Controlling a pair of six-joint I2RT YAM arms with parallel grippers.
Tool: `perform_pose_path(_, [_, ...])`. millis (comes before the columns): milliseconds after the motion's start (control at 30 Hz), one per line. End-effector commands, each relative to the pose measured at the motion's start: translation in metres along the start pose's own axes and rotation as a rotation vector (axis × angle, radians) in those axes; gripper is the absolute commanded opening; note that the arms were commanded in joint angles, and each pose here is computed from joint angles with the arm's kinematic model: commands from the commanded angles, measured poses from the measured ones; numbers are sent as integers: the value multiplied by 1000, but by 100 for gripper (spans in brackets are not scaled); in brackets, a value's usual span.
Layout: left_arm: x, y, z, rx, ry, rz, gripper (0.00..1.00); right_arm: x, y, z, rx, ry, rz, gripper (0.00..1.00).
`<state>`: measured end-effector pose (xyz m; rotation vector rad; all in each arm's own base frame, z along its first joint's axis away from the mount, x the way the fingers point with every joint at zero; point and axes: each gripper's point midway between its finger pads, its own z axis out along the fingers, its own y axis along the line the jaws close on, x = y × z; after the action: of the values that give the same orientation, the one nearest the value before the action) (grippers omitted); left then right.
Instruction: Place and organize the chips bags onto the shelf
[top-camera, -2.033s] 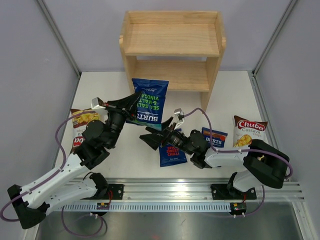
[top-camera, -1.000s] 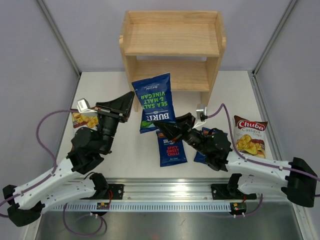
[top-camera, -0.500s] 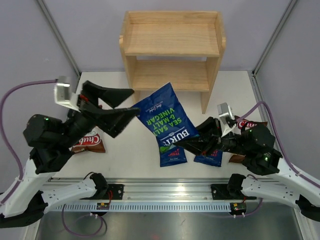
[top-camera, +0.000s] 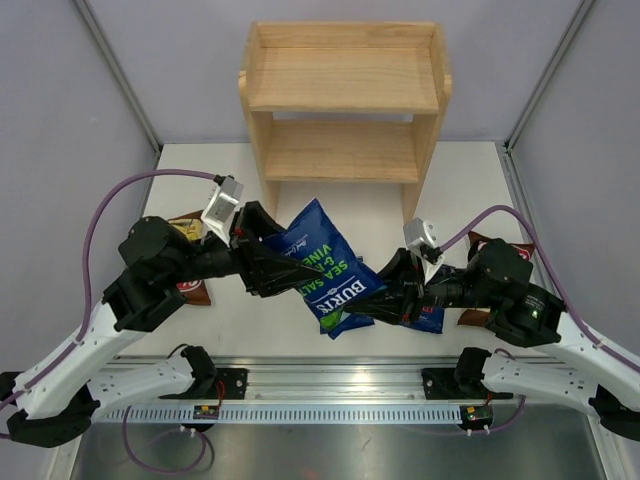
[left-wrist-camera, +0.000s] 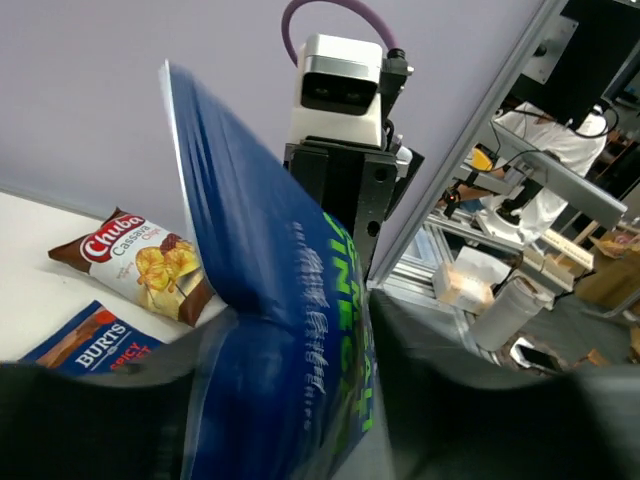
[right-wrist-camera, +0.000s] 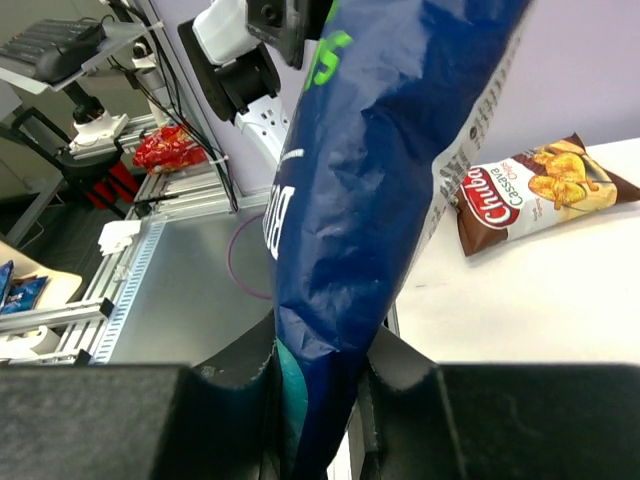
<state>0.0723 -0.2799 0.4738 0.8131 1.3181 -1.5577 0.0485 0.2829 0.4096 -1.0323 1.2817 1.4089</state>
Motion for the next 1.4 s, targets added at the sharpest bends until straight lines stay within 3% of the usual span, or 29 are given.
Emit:
perform_pose_path(0, [-4, -21, -8, 89, -14, 44, 43, -13, 5, -5, -1, -18, -44, 1])
perform_pose_path(133, [-2, -20, -19, 52, -13, 75, 20, -8, 0, -7, 29, 13, -33, 4])
perform_pose_path(200, [-5, -18, -25, 17, -39, 81, 8, -10, 1, -9, 32, 5, -21, 12])
perform_pose_path(233, [-9, -15, -26, -11, -61, 74, 6, -11, 3, -10, 29, -11, -20, 14])
perform_pose_path(300, [-13, -12, -28, -28, -99, 69, 2, -15, 4, -10, 31, -44, 15, 28])
perform_pose_path(333, [-16, -14, -31, -30, -127, 56, 2, -17, 2, -8, 34, -76, 23, 29])
perform_pose_path(400, [-22, -17, -31, -13, -168, 65, 0, -21, 4, -8, 29, -111, 65, 45])
perform_pose_path(467, [-30, -19, -31, -13, -207, 54, 0, -26, 3, -5, 27, -152, 112, 48])
perform_pose_path(500, [-31, -18, -31, -13, -214, 54, 0, -25, 3, -3, 24, -160, 130, 55])
perform_pose_path(700, [-34, -17, -32, 0, -268, 57, 0, -44, 2, -4, 28, -280, 245, 59])
perform_pose_path(833, [-35, -21, -30, 41, -296, 42, 0, -50, -7, -2, 35, -400, 328, 69])
perform_pose_path(967, [-36, -17, -30, 35, -330, 16, 0, -56, -5, 6, -18, -435, 332, 78])
perform_pose_path(1133, [-35, -7, -32, 3, -372, -18, 0, -64, -12, 13, -24, -497, 319, 79])
perform_pose_path(1267, [-31, 9, -36, -83, -390, -29, 0, -64, -20, 17, 1, -519, 334, 71])
perform_pose_path(1367, [-32, 20, -44, -158, -410, -11, 0, -61, -24, 14, 19, -534, 345, 76])
